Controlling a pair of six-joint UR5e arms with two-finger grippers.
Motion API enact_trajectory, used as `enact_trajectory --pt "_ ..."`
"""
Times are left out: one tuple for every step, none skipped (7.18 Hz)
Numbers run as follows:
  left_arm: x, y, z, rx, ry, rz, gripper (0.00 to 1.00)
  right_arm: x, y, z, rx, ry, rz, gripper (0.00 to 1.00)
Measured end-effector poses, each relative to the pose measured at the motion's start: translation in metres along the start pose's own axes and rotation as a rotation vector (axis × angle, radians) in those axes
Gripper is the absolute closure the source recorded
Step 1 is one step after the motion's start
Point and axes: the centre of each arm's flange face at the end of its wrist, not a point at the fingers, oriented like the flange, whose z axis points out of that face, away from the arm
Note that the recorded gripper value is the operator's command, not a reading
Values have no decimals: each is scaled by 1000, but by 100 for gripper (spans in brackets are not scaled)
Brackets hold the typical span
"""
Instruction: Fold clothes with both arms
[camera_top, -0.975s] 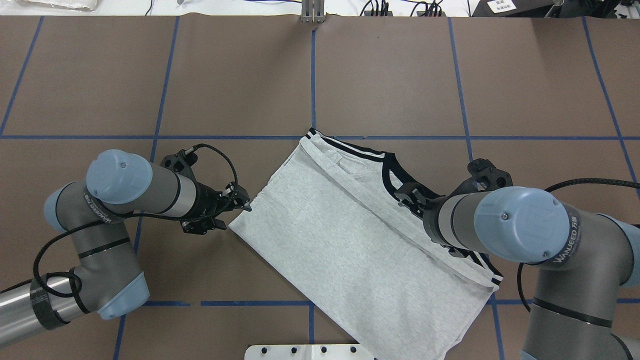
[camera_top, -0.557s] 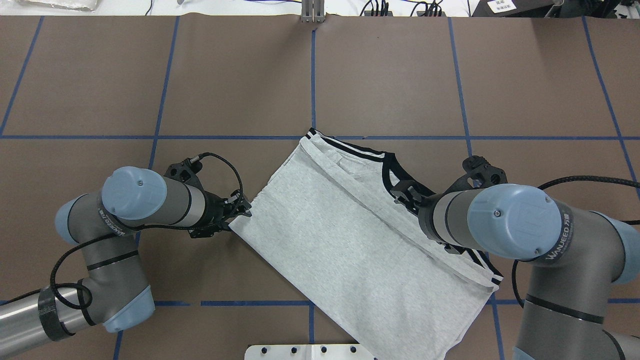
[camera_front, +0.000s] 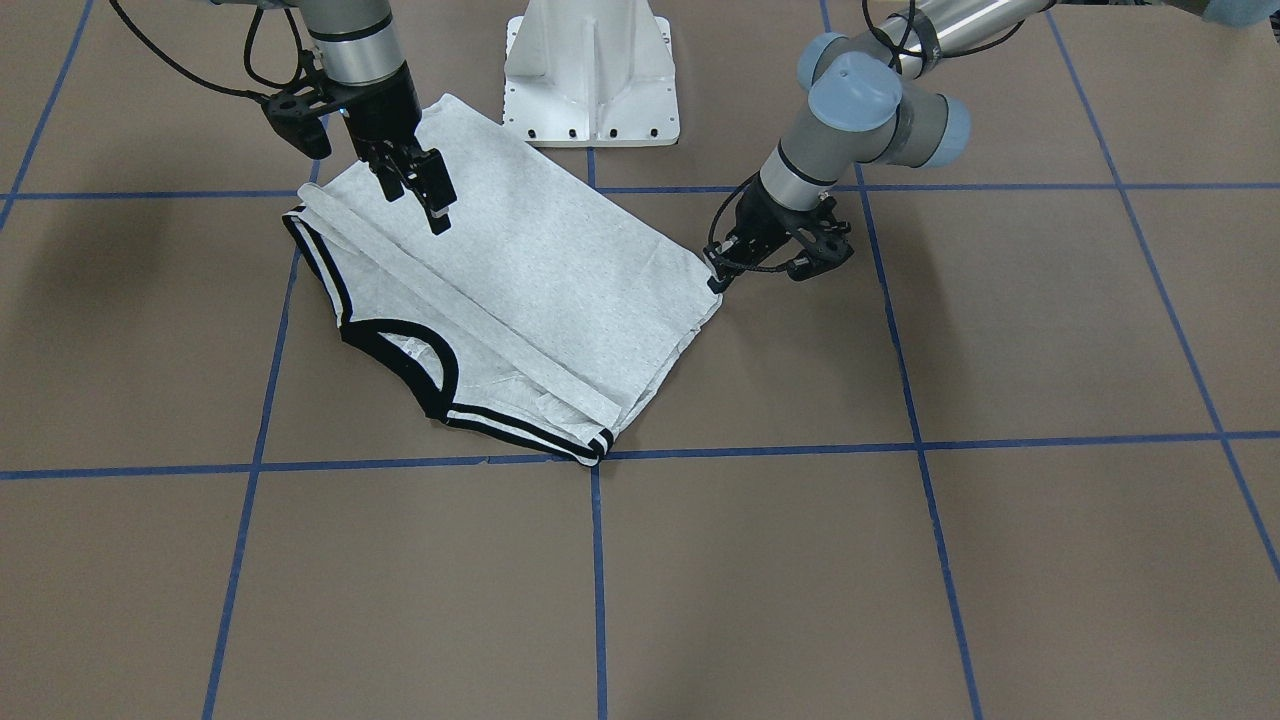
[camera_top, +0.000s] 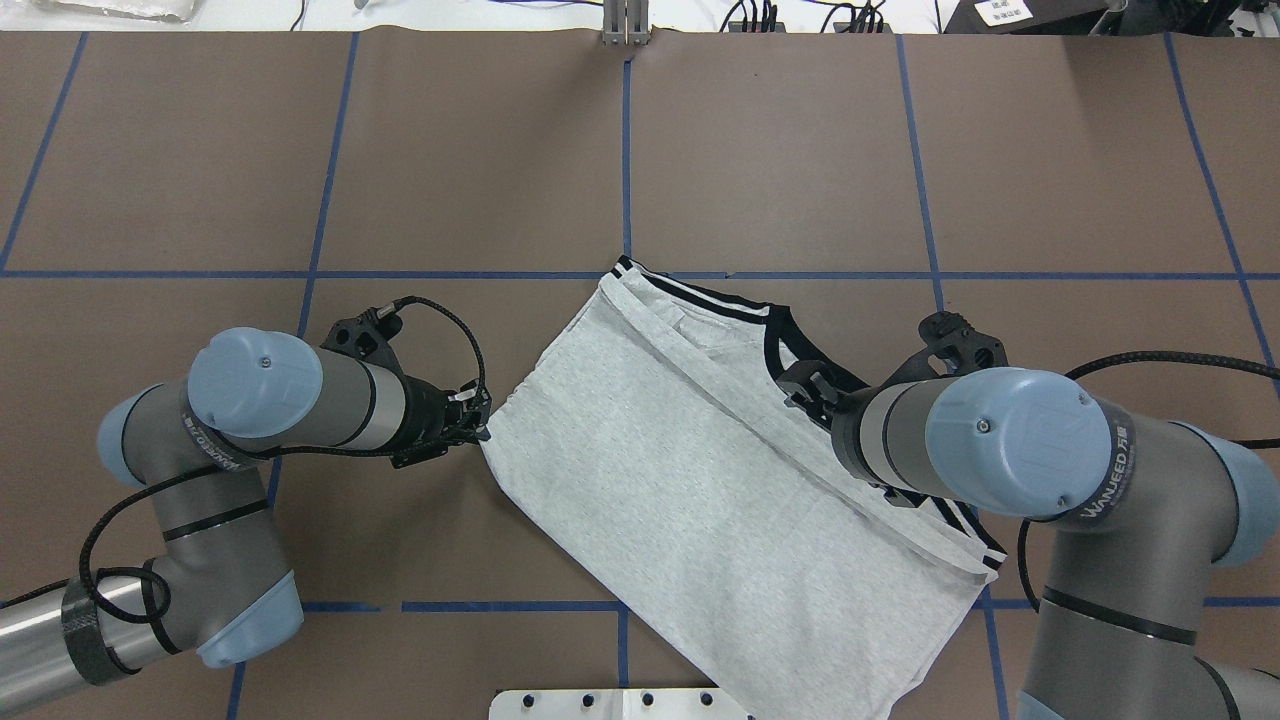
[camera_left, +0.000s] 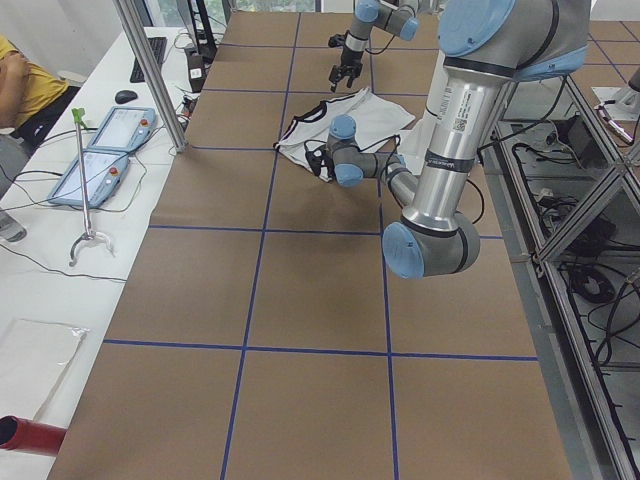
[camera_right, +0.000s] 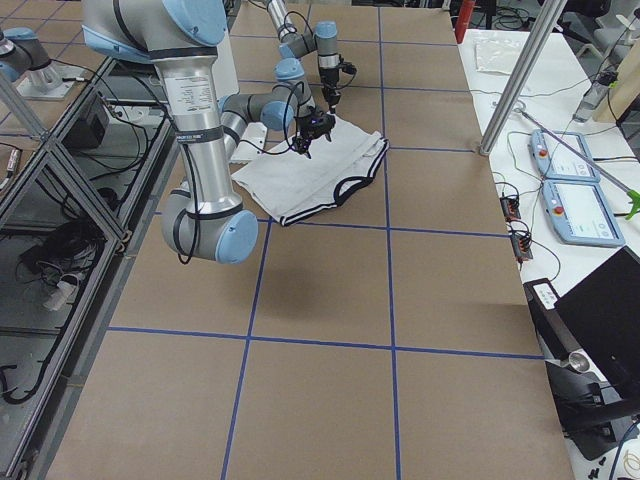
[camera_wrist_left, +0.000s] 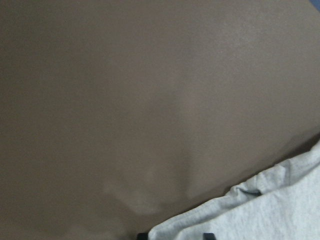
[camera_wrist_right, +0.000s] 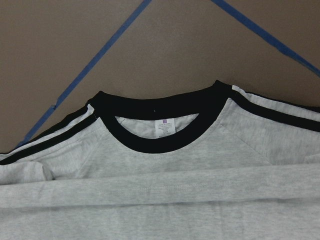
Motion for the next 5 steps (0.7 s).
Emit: enact_trajectory --pt "1 -6 -3 10 4 4 100 0 0 2 2 3 0 0" --pt "4 -18 -8 32 12 29 100 0 0 3 5 3 0 0" --pt "8 -38 -14 72 19 77 100 0 -1 4 9 4 0 0" --pt "19 -67 -16 133 25 130 100 0 -1 6 12 6 0 0" --pt "43 -103 -13 199 26 169 100 0 -1 8 14 8 1 0"
